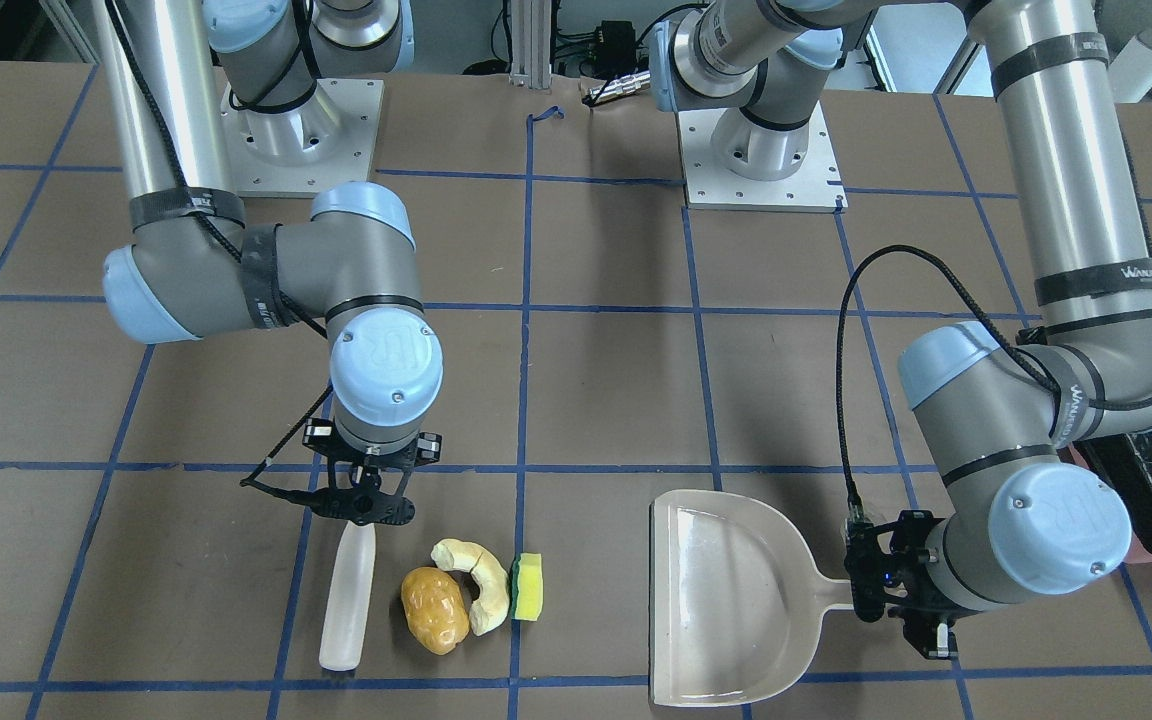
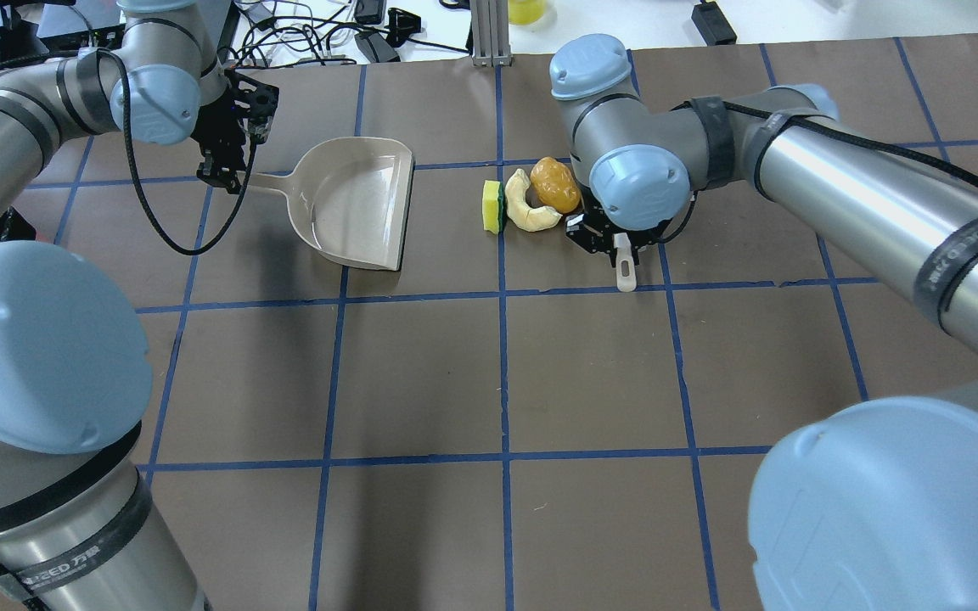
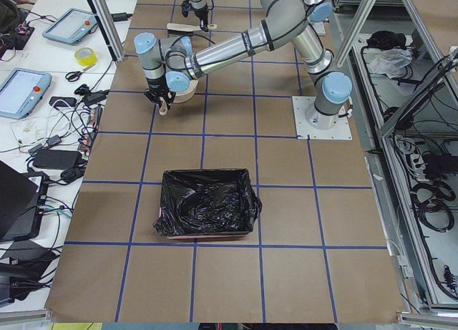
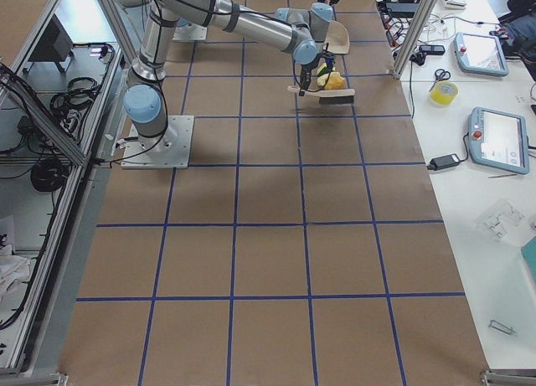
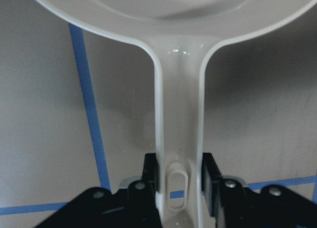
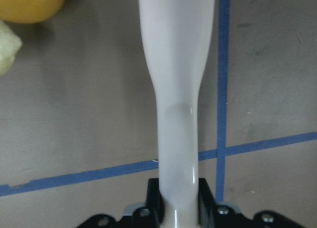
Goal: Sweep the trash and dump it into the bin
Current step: 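Carry the brush with the right gripper behind the sponge, peel and potato, then sweep the items toward the dustpan with the right gripper's brush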
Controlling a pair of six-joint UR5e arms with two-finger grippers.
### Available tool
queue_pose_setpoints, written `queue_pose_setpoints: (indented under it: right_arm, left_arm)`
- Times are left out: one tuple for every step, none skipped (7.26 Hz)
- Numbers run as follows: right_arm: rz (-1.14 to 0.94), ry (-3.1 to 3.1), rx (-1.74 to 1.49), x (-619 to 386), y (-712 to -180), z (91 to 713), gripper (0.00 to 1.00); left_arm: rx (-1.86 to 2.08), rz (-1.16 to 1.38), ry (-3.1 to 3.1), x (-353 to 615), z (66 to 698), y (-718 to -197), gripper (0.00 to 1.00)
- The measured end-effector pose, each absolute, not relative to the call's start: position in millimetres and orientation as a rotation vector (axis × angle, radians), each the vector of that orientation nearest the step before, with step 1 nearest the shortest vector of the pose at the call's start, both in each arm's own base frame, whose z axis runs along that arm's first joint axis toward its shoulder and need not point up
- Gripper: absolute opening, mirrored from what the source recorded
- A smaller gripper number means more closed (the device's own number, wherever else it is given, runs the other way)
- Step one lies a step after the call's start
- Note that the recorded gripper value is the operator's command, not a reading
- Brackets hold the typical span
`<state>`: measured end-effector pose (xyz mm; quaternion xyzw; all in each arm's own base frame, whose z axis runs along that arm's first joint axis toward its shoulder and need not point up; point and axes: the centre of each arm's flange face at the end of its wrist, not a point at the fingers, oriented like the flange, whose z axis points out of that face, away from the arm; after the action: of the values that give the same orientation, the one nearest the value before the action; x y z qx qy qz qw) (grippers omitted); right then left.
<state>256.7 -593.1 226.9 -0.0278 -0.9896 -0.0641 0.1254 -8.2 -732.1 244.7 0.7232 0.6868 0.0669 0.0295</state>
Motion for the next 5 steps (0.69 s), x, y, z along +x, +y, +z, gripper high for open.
queue_pose_setpoints:
  right_arm:
    - [-0.207,-2.905,-0.093,272.9,-594.6,224.4,0.0]
    - [-0.238,-2.928,-0.105,285.7,-594.9,222.3,0.0]
    - [-0.264,-2.95,-0.127,296.9,-593.2,220.7,0.0]
    - [-0.284,-2.975,-0.164,305.5,-591.1,220.1,0.0]
    - [-0.299,-3.0,-0.192,314.2,-588.3,220.7,0.0]
  left_arm:
    - [2.23,0.206,2.119,-8.3,244.5,-732.1,0.0]
    - [2.231,0.205,2.12,-8.4,244.2,-732.2,0.0]
    - [2.231,0.205,2.12,-8.4,243.7,-732.2,0.0]
    - [2.232,0.204,2.121,-8.5,243.5,-732.3,0.0]
    - [2.233,0.204,2.121,-8.7,243.1,-732.4,0.0]
